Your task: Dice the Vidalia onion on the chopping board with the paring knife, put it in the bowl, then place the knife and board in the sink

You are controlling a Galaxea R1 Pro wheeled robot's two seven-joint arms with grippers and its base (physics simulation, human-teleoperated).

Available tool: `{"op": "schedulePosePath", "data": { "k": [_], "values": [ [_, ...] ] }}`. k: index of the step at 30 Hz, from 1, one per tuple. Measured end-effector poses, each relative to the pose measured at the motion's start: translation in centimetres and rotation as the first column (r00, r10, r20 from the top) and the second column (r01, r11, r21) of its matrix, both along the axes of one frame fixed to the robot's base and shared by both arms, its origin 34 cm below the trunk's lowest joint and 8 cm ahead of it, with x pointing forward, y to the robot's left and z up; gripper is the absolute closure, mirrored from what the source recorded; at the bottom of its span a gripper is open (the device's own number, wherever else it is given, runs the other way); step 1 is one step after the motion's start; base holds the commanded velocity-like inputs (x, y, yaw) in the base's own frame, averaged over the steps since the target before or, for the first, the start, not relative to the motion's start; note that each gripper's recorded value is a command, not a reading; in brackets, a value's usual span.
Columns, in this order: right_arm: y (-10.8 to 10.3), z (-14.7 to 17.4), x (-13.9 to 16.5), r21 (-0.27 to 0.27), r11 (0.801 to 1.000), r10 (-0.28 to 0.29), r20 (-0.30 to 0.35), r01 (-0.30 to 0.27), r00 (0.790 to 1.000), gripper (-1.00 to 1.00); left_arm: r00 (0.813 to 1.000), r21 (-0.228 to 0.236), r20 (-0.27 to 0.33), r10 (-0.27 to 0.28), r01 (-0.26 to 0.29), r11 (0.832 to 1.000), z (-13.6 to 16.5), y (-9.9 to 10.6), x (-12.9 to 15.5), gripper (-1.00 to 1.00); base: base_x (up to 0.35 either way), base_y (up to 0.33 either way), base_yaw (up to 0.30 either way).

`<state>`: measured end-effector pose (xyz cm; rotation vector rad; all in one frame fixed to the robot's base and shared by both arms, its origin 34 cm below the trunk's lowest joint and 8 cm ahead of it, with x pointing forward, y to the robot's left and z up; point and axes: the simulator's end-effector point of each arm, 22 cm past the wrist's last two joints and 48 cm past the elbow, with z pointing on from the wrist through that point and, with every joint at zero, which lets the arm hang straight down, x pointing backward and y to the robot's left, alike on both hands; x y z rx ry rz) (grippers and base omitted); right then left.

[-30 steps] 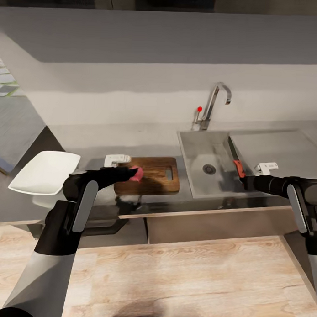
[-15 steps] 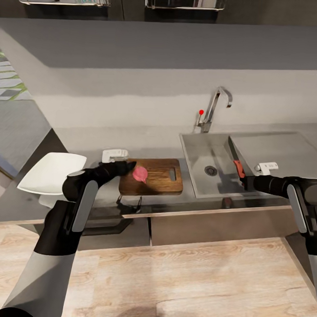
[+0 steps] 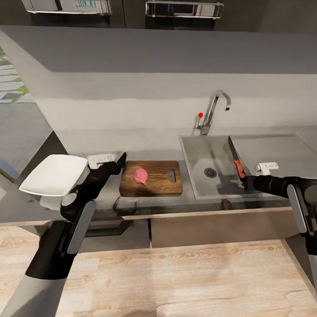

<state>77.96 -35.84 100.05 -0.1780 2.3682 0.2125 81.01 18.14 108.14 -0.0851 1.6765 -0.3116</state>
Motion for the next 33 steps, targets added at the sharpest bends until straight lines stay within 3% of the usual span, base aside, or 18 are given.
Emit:
{"op": "schedulePosePath", "data": {
  "k": [5, 8, 11, 13, 17, 19, 22, 26, 27, 29, 33],
  "values": [
    [0.0, 0.2, 0.0, -0.001, 1.0, 0.0, 0.003, 0.0, 1.0, 1.0, 0.999, -0.007, 0.044, 0.001, -0.001, 1.0, -1.1, 0.3, -1.9, -1.0, 0.0, 0.0, 0.0],
    [-0.2, 0.2, 0.0, -0.009, 1.0, -0.006, 0.003, 0.006, 1.0, 1.0, 0.997, -0.002, 0.06, -0.048, 0.048, 0.999, -1.4, -0.5, -2.8, -1.0, 0.0, 0.0, 0.0],
    [-1.4, 0.1, 0.2, -0.049, 0.998, -0.042, 0.008, 0.042, 0.999, 1.0, 0.994, 0.0, 0.062, -0.089, 0.089, 0.996, -1.7, -1.3, -3.3, -1.0, 0.0, 0.0, 0.0],
    [-2.2, 0.0, 0.3, -0.076, 0.995, -0.069, 0.012, 0.07, 0.998, 1.0, 0.993, 0.002, 0.036, -0.109, 0.109, 0.994, -2.3, -1.8, -3.5, -1.0, 0.0, 0.0, 0.0],
    [-3.0, -0.1, 0.5, -0.111, 0.989, -0.098, 0.016, 0.099, 0.995, 1.0, 0.981, 0.004, -0.124, -0.151, 0.152, 0.988, -5.9, -2.4, -4.3, -1.0, 0.0, 0.0, 0.0],
    [-1.1, -1.3, 0.1, -0.122, 0.991, -0.057, -0.006, 0.055, 0.998, 1.0, 0.969, 0.002, -0.187, -0.164, 0.168, 0.986, -7.2, -2.6, -4.8, -1.0, 0.0, 0.0, 0.0],
    [-0.6, -1.8, 0.0, -0.146, 0.988, -0.05, -0.012, 0.048, 0.999, 1.0, 0.965, -0.011, -0.194, -0.178, 0.179, 0.984, -7.3, -3.6, -4.9, -1.0, 0.0, 0.0, 0.0],
    [-1.3, -2.5, 0.1, -0.219, 0.97, -0.106, 0.002, 0.103, 0.994, 1.0, 0.953, -0.033, -0.194, -0.232, 0.23, 0.973, -7.1, -7.2, -5.7, -1.0, 0.0, 0.0, 0.0],
    [-1.3, -2.8, 0.3, -0.258, 0.958, -0.123, 0.024, 0.125, 0.992, 1.0, 0.95, -0.033, -0.195, -0.246, 0.244, 0.969, -7.1, -8.3, -5.9, -1.0, 0.0, 0.0, 0.0],
    [-0.7, -3.0, 0.6, -0.291, 0.948, -0.115, 0.063, 0.129, 0.991, 1.0, 0.948, -0.03, -0.199, -0.248, 0.247, 0.969, -7.1, -8.8, -6.1, -1.0, 0.0, 0.0, 0.0],
    [0.0, -3.4, 0.7, -0.305, 0.944, -0.095, 0.103, 0.122, 0.99, 1.0, 0.95, -0.025, -0.203, -0.235, 0.235, 0.972, -7.3, -8.5, -6.0, -1.0, 0.0, 0.0, 0.0]
  ]
}}
